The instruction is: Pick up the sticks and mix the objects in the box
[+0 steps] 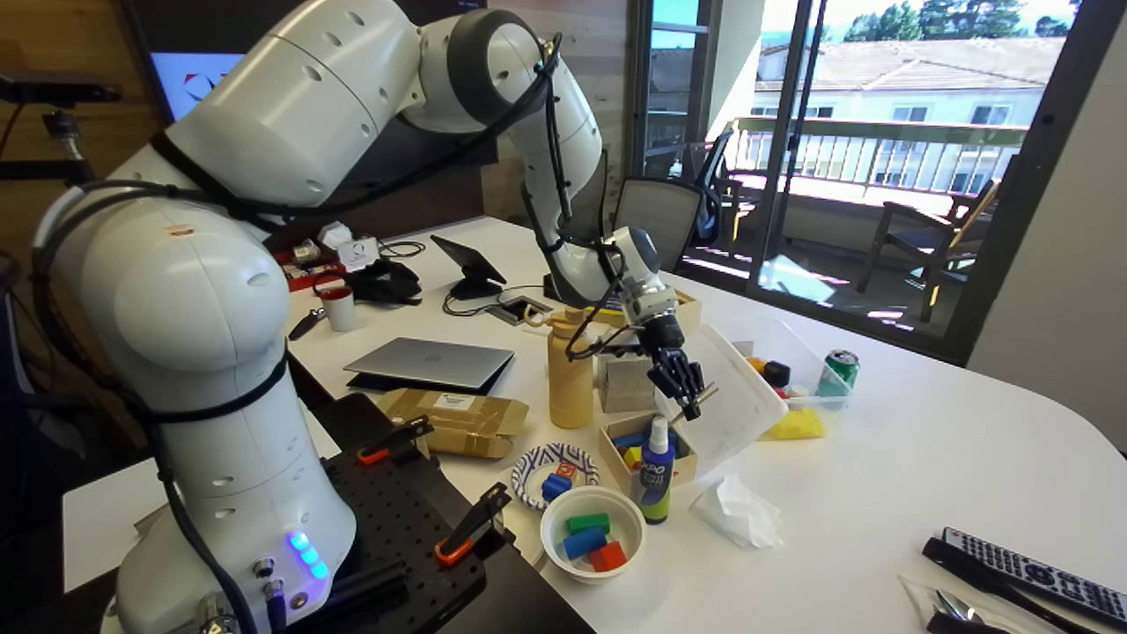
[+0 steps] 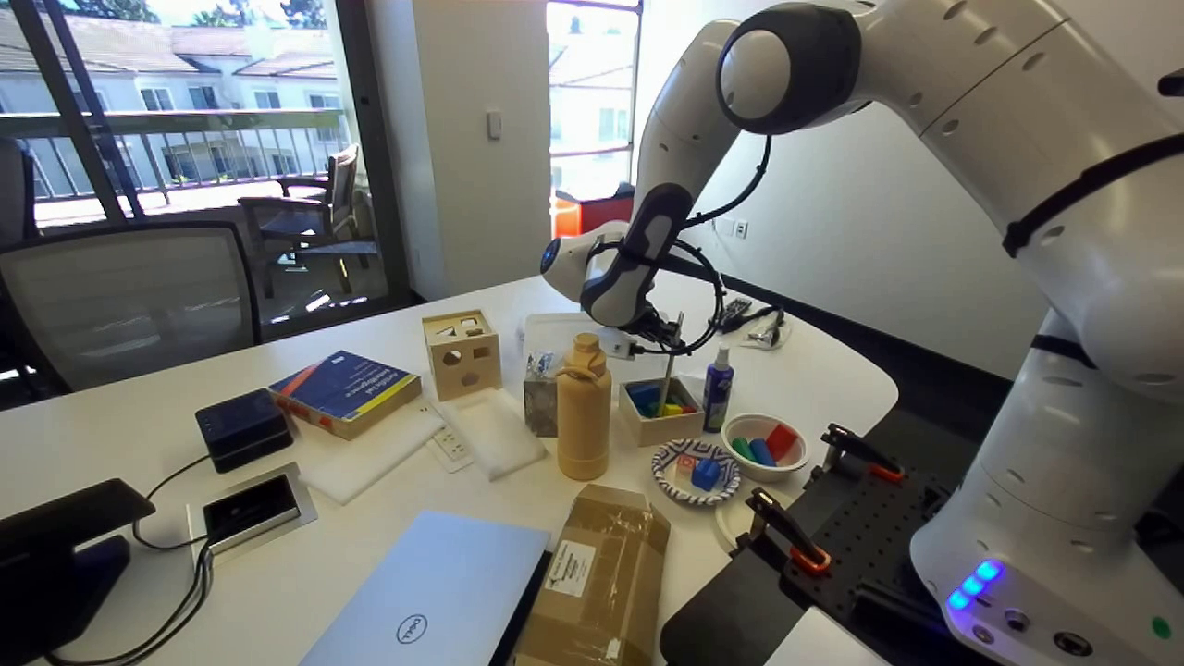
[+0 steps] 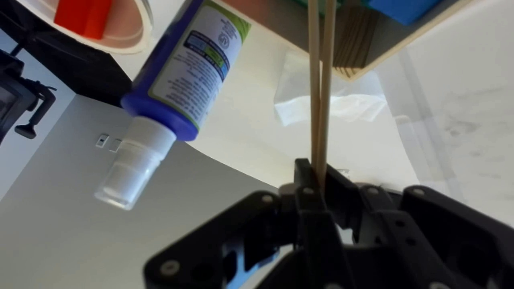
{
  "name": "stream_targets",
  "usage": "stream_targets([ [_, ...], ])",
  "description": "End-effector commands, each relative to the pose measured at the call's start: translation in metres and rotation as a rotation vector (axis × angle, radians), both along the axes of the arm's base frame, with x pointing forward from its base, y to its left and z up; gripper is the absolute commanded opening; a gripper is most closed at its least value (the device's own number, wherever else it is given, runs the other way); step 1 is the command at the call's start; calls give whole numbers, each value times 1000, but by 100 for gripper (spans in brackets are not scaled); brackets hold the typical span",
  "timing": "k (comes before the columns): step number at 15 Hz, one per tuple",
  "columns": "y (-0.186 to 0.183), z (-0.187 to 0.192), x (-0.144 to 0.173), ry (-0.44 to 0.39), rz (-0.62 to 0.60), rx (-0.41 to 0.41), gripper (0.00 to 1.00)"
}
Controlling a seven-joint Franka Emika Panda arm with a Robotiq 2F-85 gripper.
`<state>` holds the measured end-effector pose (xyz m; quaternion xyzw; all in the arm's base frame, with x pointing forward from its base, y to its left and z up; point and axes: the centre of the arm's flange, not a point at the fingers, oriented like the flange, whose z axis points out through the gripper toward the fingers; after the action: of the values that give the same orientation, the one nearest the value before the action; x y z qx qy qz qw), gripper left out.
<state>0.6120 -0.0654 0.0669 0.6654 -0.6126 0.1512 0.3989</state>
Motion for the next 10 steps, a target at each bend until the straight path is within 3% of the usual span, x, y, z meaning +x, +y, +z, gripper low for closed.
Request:
stream_targets([
  [1, -5, 9, -11, 40, -39, -64, 2],
  [4, -9, 9, -10, 14, -58, -111, 2],
  [10, 1, 2, 3, -76, -54, -58, 2],
])
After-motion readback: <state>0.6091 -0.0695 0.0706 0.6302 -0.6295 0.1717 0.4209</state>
